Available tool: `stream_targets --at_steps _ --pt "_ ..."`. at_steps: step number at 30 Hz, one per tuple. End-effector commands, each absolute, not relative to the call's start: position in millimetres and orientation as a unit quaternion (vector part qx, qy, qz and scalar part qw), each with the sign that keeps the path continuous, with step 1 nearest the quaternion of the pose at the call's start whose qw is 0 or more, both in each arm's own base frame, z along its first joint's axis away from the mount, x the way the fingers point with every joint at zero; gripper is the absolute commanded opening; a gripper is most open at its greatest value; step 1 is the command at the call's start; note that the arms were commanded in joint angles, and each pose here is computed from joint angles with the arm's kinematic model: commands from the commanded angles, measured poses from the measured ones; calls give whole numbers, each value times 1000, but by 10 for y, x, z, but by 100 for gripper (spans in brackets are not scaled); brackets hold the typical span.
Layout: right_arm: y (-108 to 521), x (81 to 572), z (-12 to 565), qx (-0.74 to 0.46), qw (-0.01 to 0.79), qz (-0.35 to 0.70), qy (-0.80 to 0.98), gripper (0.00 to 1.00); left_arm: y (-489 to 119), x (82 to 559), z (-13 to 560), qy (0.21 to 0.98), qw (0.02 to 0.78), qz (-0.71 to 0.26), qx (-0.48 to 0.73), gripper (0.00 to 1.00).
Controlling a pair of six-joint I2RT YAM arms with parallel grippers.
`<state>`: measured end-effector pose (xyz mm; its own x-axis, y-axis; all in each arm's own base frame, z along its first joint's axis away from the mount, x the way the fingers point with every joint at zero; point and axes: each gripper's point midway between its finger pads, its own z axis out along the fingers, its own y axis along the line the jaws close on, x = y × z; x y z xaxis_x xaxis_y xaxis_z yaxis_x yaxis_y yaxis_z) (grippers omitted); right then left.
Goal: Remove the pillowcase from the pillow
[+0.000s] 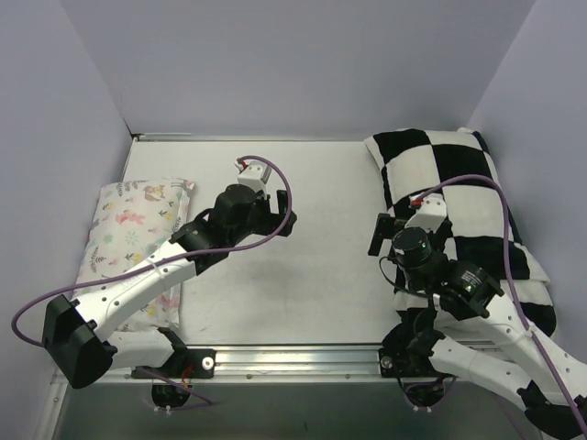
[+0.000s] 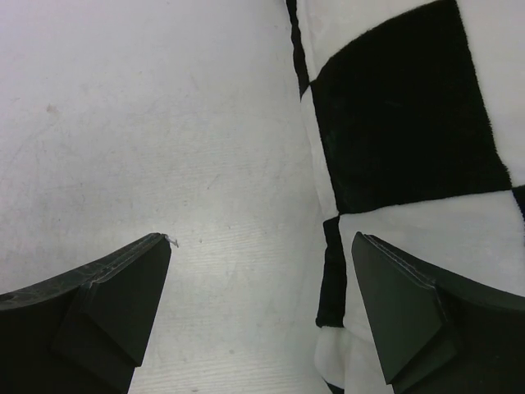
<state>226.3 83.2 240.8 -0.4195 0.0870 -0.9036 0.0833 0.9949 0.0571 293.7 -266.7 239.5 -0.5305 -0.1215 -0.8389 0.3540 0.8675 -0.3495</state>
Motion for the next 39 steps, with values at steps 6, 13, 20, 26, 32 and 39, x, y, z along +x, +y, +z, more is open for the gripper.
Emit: stream_targets --at_steps 6,13,20,26,32,39 --pt "556 2555 2616 82 504 -70 857 100 -2684 3058 2757 813 506 -284 55 97" --pt "-143 3200 2490 182 426 -202 863 100 -2766 3171 2688 817 485 -308 48 97" --pt "-461 3634 1928 206 332 -260 883 100 -2865 3222 2536 822 464 -325 53 98" --pt "-549 3746 1428 216 271 -255 902 100 -2889 3220 2443 823 455 -335 50 97" --pt "-485 3813 1430 213 283 -233 906 17 -2912 3282 2403 826 453 -333 45 98" --pt "-159 3850 1635 178 320 -194 910 0 -2920 3366 2388 826 456 -330 36 97"
